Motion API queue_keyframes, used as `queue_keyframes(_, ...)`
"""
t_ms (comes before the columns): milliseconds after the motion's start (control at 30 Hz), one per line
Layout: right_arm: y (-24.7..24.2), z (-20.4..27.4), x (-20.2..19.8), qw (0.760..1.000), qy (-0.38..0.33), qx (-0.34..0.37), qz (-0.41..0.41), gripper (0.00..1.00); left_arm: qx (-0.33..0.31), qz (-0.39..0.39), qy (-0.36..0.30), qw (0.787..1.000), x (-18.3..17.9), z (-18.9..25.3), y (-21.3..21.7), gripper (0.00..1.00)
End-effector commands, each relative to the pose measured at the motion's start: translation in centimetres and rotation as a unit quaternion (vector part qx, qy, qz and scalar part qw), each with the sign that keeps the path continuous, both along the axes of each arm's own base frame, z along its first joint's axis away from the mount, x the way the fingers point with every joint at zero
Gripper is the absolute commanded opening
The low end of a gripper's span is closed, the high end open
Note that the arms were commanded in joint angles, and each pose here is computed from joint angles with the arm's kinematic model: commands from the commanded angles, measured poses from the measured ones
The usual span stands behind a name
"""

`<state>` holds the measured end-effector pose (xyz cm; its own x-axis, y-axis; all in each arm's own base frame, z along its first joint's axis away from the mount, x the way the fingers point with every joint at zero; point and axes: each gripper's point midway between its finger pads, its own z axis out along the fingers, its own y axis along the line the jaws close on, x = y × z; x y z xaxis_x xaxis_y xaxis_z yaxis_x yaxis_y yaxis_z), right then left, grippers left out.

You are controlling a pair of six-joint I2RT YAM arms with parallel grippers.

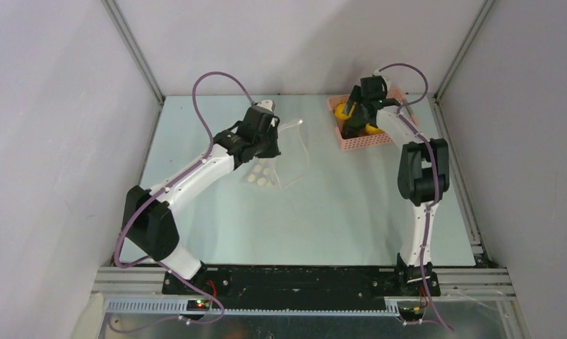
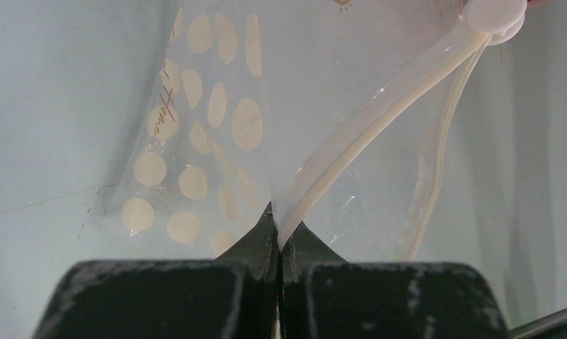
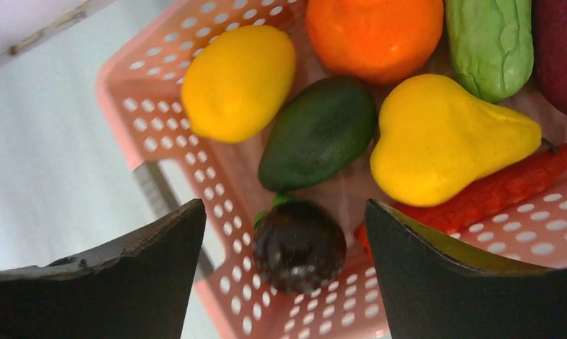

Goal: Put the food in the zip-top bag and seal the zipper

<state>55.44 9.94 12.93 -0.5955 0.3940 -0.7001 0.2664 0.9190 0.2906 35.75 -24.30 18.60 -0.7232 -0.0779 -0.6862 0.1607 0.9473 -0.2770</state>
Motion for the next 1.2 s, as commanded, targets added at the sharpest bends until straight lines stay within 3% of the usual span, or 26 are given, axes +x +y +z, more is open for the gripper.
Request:
queue_keyframes(0,-1.1,-1.4,1.4,0.997,0.020,-0.024,-0.070,0.90,-0.015,0.003,-0.016,1.000,0.8,1.4,-0.6,0.00)
queue_keyframes(367,-0.5,-7.7,3.4,0.994,0.053,-0.016,-0.097,0.99,-0.012,-0.001,-0.009,1.000,0.9,0.6,-0.9,0.00)
queue_keyframes(533,-0.4,-7.4,5.0,0.994,0.049,-0.003,-0.100,0.94,-0.009,0.000,-0.006,1.000,0.8,0.2,-0.7,0.00)
queue_keyframes(700,0.0,-6.6,4.4,0.995,0.042,-0.019,-0.087,0.76,-0.010,0.002,-0.008,1.000,0.8,0.3,-0.6,0.00)
queue_keyframes(933,-0.5,-3.5,3.6,0.996,0.005,-0.013,-0.086,0.18,-0.010,0.003,-0.009,1.000,0.7,0.3,-0.6,0.00)
queue_keyframes(1167,-1.4,4.3,2.8,0.995,-0.069,-0.019,-0.068,0.06,-0.021,0.005,-0.018,1.000,0.4,0.9,-0.5,0.00)
